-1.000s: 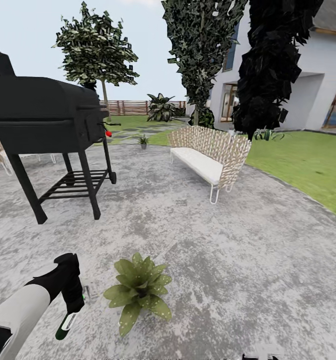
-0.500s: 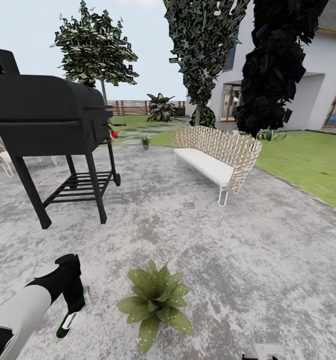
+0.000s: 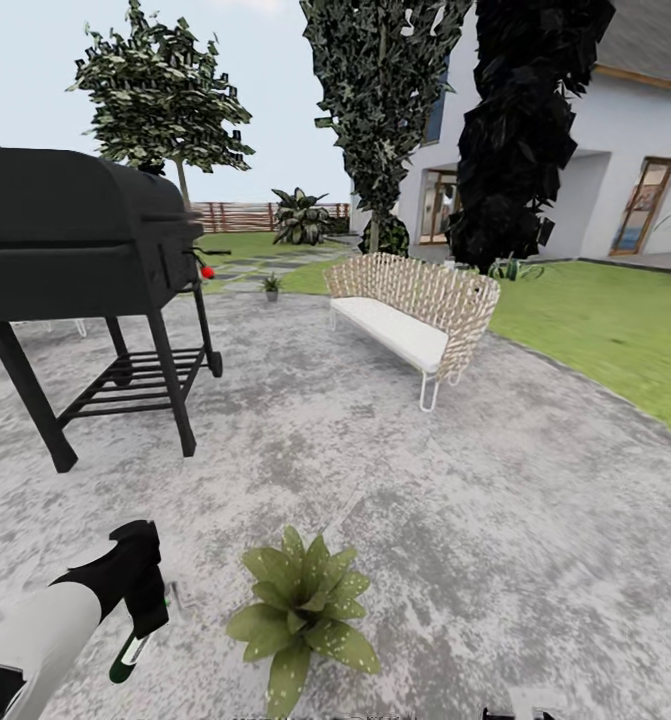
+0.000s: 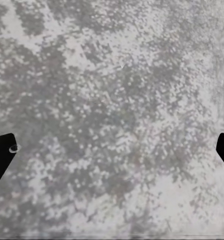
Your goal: Pick up the pesticide atomizer in the garden and spray insectifuge to fully cover both potted plants in the garden.
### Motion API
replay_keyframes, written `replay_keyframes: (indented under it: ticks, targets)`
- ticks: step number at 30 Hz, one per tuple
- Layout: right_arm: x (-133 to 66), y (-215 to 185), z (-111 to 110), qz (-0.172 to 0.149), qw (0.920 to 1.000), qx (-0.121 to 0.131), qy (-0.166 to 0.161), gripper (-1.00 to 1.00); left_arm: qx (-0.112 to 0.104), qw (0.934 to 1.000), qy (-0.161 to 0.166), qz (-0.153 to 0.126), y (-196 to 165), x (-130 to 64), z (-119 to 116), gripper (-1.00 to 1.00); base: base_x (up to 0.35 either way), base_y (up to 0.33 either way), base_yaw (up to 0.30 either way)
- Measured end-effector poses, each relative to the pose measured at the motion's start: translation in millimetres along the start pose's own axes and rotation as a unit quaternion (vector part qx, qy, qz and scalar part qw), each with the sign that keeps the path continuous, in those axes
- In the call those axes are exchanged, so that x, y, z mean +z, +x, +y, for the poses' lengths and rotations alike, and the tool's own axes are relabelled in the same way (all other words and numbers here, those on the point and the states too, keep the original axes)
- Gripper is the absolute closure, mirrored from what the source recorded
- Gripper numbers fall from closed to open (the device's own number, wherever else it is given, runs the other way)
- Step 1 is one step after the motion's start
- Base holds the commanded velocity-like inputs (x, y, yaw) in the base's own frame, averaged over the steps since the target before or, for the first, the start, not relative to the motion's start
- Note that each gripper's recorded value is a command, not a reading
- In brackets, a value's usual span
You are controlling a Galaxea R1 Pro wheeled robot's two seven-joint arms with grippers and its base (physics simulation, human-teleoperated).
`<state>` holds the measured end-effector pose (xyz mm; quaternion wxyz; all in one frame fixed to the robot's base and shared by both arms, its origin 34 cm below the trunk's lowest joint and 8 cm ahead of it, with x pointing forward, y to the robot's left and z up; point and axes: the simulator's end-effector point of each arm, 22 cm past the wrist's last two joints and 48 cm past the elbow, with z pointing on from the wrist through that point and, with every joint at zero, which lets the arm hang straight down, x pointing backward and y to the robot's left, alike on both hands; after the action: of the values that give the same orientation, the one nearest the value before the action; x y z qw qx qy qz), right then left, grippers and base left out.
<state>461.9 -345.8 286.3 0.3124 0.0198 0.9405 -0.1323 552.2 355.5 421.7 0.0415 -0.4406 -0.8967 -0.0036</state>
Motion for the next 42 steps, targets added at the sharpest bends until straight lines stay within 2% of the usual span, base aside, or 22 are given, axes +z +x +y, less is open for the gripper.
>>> replay_keyframes:
  ticks: [6,12,22,26,30,35,39,42]
  targets:
    - [-0.3,-0.1,2.6,0.0,1.0,0.001,-0.002,-1.0,0.0,1.0,-0.005,0.001,1.4,-0.4,2.7,1.0,-0.295,0.148,-0.14]
    - [-0.8,-0.3,4.3,0.0,1.0,0.001,-0.003,-1.0,0.0,0.9995,-0.031,-0.003,-1.8,-3.5,14.4,1.0,-0.101,0.301,-0.013]
    - [-0.9,-0.9,3.6,-0.001,1.0,0.001,-0.002,-1.0,0.001,0.9997,-0.024,-0.006,-7.7,-0.9,7.2,1.0,0.184,0.283,-0.006]
    - [-0.6,-0.8,1.1,-0.001,1.0,0.001,-0.001,-1.0,0.006,0.9997,-0.019,-0.011,-16.7,1.0,-0.4,1.0,0.204,0.197,-0.207]
    - [-0.3,-1.6,-1.1,-0.002,1.0,0.001,0.001,-1.0,0.014,0.9999,-0.003,-0.001,-10.5,22.0,-25.6,1.0,0.037,0.032,-0.258]
    - [-0.6,-2.9,-1.6,-0.003,1.0,0.001,0.001,-1.0,0.014,0.9999,-0.008,0.005,-3.2,33.2,-32.2,1.0,0.003,0.003,-0.262]
    - [-0.7,-3.6,-1.7,-0.004,1.0,0.001,0.001,-1.0,0.007,0.9999,0.005,-0.011,-12.2,38.4,-45.0,1.0,0.0,0.0,-0.263]
    - [-0.8,-4.1,-1.7,-0.004,1.0,0.001,0.001,-1.0,-0.003,0.9993,-0.027,-0.024,-18.1,39.2,-32.5,1.0,0.0,0.0,-0.263]
